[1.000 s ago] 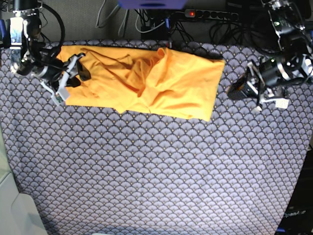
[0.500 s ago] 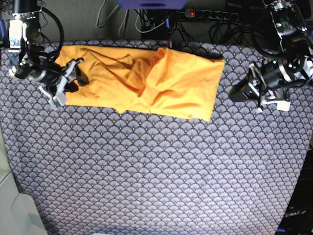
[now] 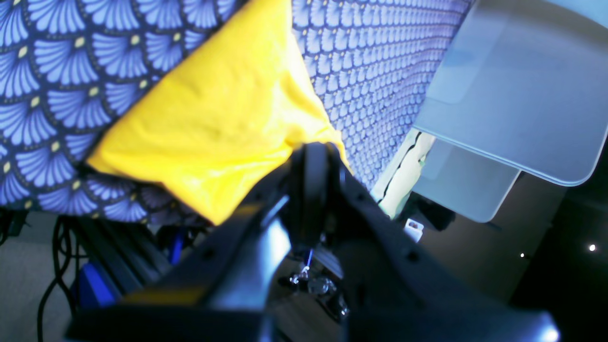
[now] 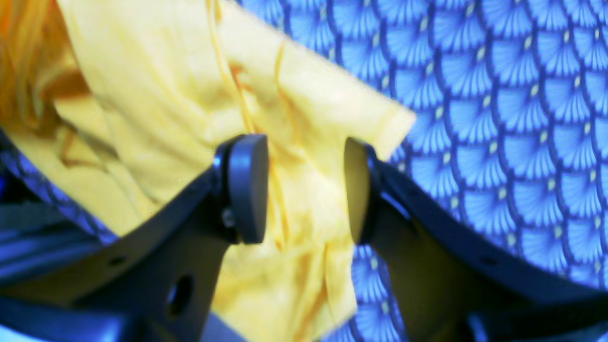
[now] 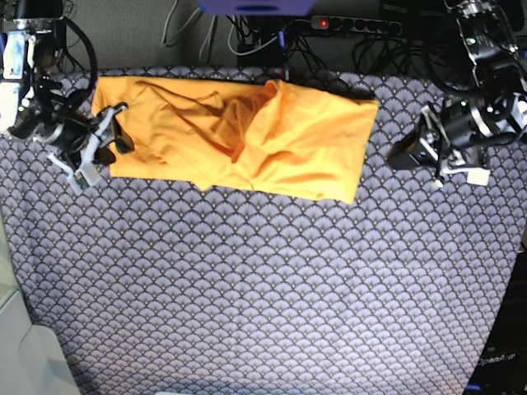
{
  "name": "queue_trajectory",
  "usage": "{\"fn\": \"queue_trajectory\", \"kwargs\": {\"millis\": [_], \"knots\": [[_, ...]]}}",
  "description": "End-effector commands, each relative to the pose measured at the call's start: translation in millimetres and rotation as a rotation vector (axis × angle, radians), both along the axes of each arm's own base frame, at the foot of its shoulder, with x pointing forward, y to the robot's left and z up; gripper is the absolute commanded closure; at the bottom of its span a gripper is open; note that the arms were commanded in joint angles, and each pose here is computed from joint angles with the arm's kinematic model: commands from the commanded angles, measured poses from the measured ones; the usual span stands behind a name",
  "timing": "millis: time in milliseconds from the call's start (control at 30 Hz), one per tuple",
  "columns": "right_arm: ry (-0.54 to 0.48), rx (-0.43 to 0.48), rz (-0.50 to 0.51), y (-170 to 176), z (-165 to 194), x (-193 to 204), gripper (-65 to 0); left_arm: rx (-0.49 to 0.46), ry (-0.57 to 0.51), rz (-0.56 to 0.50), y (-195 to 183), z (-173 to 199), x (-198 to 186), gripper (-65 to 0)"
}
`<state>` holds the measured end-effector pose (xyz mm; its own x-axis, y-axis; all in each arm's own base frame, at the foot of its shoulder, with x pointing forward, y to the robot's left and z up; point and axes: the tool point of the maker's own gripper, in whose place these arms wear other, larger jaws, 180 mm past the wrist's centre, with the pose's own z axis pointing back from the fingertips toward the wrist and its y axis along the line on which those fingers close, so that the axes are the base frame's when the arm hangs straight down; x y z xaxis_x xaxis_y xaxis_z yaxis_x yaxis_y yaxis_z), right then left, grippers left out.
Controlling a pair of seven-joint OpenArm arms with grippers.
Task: Fold the T-shirt properly
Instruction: 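Raise the left gripper away and reposition the right gripper at the strip's end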
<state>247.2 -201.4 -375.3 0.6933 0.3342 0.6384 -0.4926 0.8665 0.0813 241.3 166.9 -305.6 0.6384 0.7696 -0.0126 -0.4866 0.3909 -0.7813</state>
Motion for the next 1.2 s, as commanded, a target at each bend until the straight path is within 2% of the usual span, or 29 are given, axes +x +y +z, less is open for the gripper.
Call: {"fn": "queue_trajectory", "kwargs": {"millis": [0,200,367,567,867,933,1067,1167], "knots": [[-0.069,-0.004,-0.003,-5.7,19.9,12.0,-26.9,-0.014,-0.013,-0.014,-1.3,6.8,-0.5,0.0],[-0.089,-0.105,0.008,-14.5,45.2,9.6,-27.1,0.094,0.034,0.01,14.9,-10.0,-8.5,0.0],[-0.088,-0.125,0.028,0.1,54.4,4.1,-27.0,0.168,-0.028,-0.072,18.3,-12.2,-15.0,0.0],[-0.071,-0.054,0.022,26.7,47.6,0.8,-27.0,0.214,-0.009,-0.041,31.6,-18.0,-20.6,0.0],[-0.045,0.056,0.164,96.6,37.7,-7.4,-27.0,0.253,0.024,-0.039,37.1,-25.6,-26.9,0.0],[-0.046,0.045,0.157,91.1,37.7,-6.5,-27.3,0.255,0.025,-0.043,37.4,-25.4,-27.2,0.0],[-0.051,-0.05,0.116,50.0,41.3,-2.0,-27.5,0.262,0.027,-0.046,38.3,-25.7,-27.3,0.0],[-0.052,-0.089,0.077,26.9,43.5,-1.5,-28.8,0.29,0.04,-0.04,41.9,-29.3,-28.5,0.0]]}}
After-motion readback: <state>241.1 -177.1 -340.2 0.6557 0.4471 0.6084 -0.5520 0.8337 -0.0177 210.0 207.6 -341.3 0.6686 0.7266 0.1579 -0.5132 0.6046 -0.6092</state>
